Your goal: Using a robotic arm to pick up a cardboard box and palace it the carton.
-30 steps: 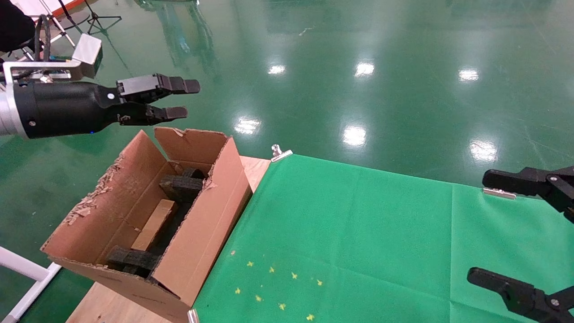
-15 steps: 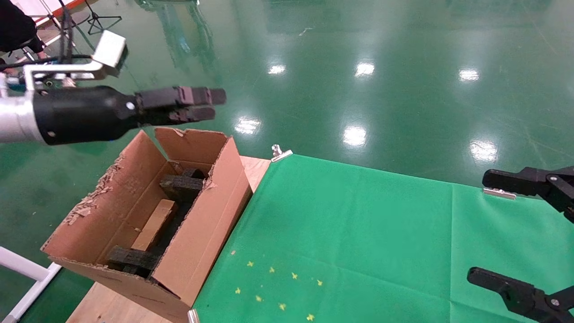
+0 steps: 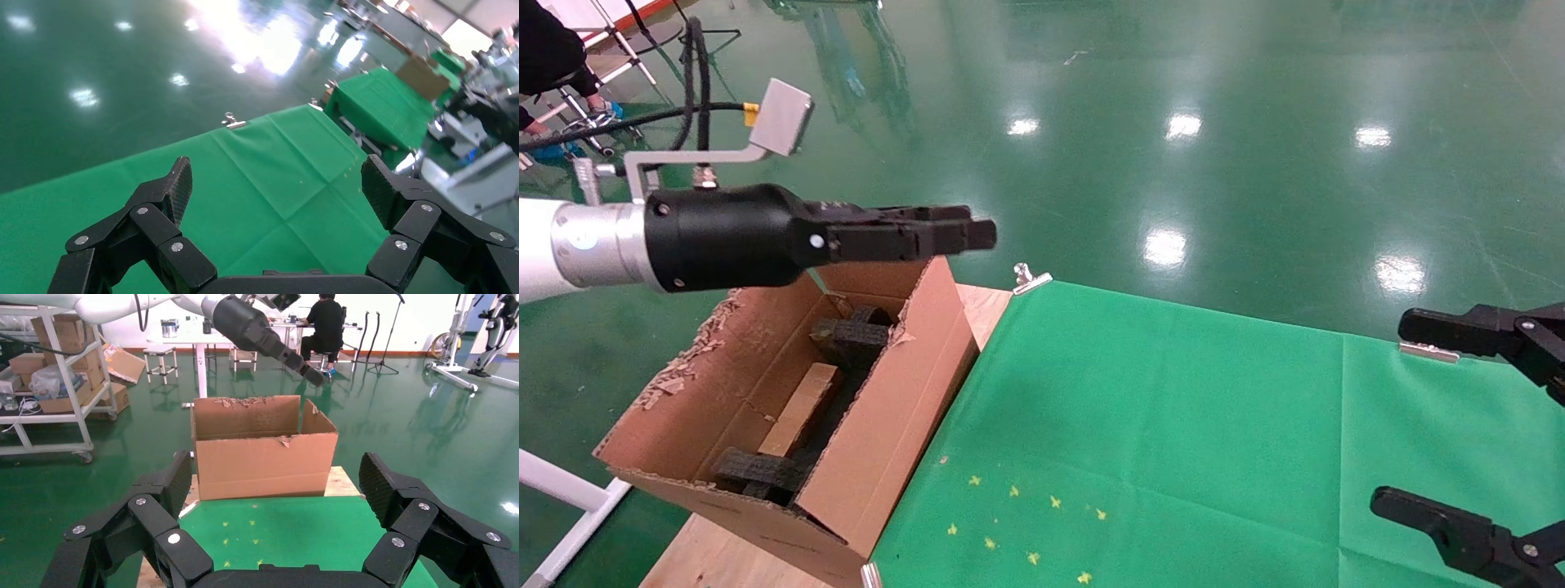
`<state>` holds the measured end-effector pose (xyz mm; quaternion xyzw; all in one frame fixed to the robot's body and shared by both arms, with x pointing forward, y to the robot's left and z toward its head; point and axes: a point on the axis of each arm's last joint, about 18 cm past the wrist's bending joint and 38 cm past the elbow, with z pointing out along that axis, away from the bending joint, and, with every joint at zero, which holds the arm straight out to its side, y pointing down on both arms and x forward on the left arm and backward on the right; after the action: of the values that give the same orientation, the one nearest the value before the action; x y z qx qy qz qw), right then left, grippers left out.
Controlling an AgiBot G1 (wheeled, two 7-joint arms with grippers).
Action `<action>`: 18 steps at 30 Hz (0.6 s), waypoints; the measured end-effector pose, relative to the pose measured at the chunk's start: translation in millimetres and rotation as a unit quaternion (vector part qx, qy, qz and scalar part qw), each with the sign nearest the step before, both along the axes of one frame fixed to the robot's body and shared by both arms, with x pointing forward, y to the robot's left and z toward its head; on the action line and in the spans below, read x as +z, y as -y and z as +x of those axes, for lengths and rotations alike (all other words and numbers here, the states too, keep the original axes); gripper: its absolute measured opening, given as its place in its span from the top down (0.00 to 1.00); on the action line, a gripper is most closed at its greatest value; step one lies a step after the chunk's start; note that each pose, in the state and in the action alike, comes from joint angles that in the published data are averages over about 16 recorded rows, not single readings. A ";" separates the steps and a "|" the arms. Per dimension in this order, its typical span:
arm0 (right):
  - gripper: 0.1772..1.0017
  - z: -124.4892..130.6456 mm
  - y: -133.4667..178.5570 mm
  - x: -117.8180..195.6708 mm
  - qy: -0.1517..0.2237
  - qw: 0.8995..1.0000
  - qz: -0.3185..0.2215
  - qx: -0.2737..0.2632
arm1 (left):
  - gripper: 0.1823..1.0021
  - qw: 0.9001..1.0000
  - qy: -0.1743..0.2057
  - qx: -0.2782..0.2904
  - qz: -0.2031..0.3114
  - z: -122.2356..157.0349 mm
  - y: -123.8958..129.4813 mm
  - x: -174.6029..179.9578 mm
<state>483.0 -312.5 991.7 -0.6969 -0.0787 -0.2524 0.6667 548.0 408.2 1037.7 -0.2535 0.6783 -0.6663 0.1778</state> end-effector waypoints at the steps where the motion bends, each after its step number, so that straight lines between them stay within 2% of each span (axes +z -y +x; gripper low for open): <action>1: 0.00 0.0 0.0 0.0 0.000 1.000 0.000 0.000 | 0.00 1.000 0.008 -0.007 0.005 -0.9 3.7 -1.2; 9: 0.00 0.0 0.0 0.0 0.000 1.000 0.000 0.000 | 0.00 0.995 0.070 -0.058 0.039 -11.0 32.0 -11.2; 18: 0.00 0.0 0.0 0.0 0.000 1.000 0.000 0.000 | 0.00 0.981 0.143 -0.114 0.070 -28.4 62.0 -23.3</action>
<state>483.0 -312.5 991.7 -0.6969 -0.0787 -0.2524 0.6667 519.6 346.2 1014.4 -0.0636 0.7151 -0.6626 0.2132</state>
